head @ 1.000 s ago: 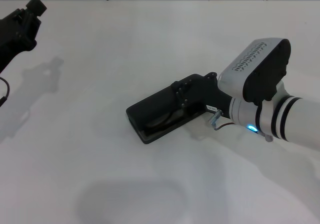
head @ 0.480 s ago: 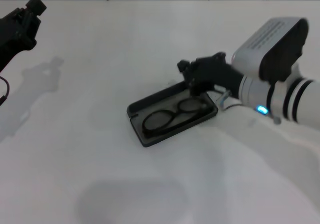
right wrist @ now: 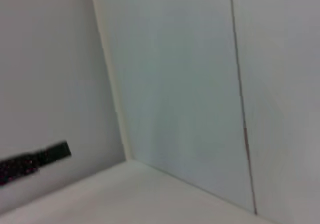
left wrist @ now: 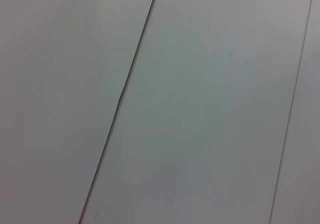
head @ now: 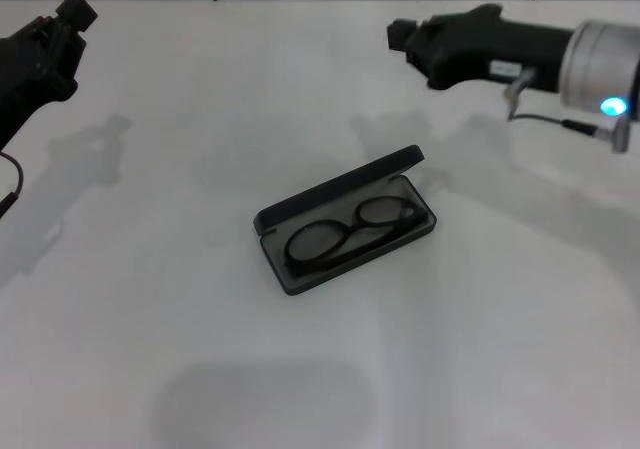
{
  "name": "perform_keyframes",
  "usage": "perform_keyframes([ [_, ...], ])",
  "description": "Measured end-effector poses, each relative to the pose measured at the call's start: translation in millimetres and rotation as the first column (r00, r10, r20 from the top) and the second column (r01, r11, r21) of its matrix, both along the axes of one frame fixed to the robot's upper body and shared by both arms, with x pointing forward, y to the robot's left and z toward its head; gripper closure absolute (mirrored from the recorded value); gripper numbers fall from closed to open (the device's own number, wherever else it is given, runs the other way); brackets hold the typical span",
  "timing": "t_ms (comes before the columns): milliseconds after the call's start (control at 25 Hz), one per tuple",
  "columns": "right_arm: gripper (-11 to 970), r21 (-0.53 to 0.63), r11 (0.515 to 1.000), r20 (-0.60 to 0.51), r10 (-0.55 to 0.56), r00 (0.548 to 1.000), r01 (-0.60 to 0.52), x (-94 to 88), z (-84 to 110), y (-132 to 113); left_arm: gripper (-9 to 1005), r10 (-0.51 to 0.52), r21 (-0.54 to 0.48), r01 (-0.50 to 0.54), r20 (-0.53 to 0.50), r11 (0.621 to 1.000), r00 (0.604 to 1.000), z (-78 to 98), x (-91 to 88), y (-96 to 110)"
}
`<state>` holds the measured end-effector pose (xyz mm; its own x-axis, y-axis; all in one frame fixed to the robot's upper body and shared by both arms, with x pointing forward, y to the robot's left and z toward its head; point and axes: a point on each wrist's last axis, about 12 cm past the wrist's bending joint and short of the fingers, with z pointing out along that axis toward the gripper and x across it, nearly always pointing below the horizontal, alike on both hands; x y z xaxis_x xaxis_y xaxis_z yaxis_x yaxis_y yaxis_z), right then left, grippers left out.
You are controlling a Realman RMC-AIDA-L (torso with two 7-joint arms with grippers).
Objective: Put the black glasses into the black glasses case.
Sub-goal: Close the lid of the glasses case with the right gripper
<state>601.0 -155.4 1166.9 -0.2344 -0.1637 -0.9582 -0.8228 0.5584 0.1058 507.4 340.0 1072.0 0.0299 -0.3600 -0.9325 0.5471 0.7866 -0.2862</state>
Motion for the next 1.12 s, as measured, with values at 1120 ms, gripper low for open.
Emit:
perform_keyframes([
  [1120, 906, -0.031, 0.972, -0.294, 0.215, 0.931, -0.234, 27.5, -15.1, 19, 956, -0.015, -0.006, 0.015, -0.001, 1.0, 1.0, 0.2, 4.9, -8],
])
